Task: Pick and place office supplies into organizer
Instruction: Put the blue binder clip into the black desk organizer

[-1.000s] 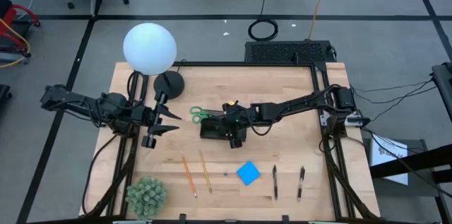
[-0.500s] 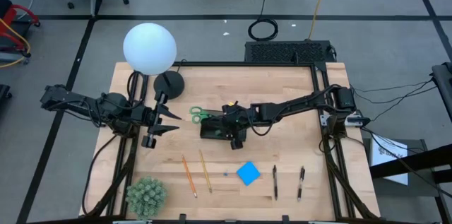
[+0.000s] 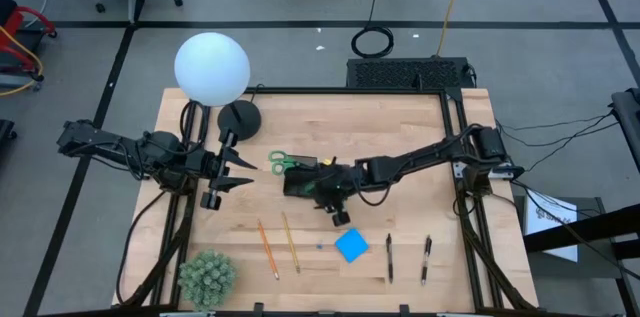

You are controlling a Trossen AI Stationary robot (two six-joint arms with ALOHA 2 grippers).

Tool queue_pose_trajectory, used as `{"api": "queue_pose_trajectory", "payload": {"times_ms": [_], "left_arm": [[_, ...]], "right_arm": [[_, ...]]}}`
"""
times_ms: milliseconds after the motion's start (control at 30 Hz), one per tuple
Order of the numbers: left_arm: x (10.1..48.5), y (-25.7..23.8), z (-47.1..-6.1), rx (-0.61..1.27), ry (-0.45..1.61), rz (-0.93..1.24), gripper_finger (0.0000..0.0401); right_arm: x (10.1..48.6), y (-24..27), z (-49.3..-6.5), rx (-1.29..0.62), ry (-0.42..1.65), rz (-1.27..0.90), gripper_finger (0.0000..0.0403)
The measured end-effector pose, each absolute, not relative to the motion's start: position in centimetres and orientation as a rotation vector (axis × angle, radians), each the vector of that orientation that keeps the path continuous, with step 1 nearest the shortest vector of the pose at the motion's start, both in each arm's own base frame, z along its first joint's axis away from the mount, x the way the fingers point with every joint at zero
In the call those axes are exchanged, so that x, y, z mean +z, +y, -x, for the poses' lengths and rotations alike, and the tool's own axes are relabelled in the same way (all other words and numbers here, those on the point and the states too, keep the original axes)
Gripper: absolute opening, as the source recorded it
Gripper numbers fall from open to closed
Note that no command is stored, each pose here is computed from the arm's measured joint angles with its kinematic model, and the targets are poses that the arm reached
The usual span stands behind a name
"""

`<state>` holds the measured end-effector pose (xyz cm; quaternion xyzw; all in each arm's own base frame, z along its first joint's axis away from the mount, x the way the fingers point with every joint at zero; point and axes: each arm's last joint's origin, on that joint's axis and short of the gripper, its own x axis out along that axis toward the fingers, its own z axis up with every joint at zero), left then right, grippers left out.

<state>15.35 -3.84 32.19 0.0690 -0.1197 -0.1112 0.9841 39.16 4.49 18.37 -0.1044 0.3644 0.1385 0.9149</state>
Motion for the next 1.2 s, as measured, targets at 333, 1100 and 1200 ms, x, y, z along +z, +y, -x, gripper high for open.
{"api": "queue_pose_trajectory", "payload": {"times_ms": [333, 1100, 1200], "left_arm": [[32.2, -3.8, -15.3, -0.223, -0.243, -0.145, 0.0131], [32.2, -3.8, -15.3, -0.222, -0.243, -0.15, 0.0131], [32.2, -3.8, -15.3, -0.222, -0.243, -0.15, 0.0131]], "right_arm": [[19.6, 7.1, -38.4, 0.365, 0.917, 0.299, 0.0146], [19.4, 11.3, -40.0, 0.542, 1.012, 0.48, 0.0178], [19.0, 11.7, -40.2, 0.557, 1.016, 0.488, 0.0177]]}}
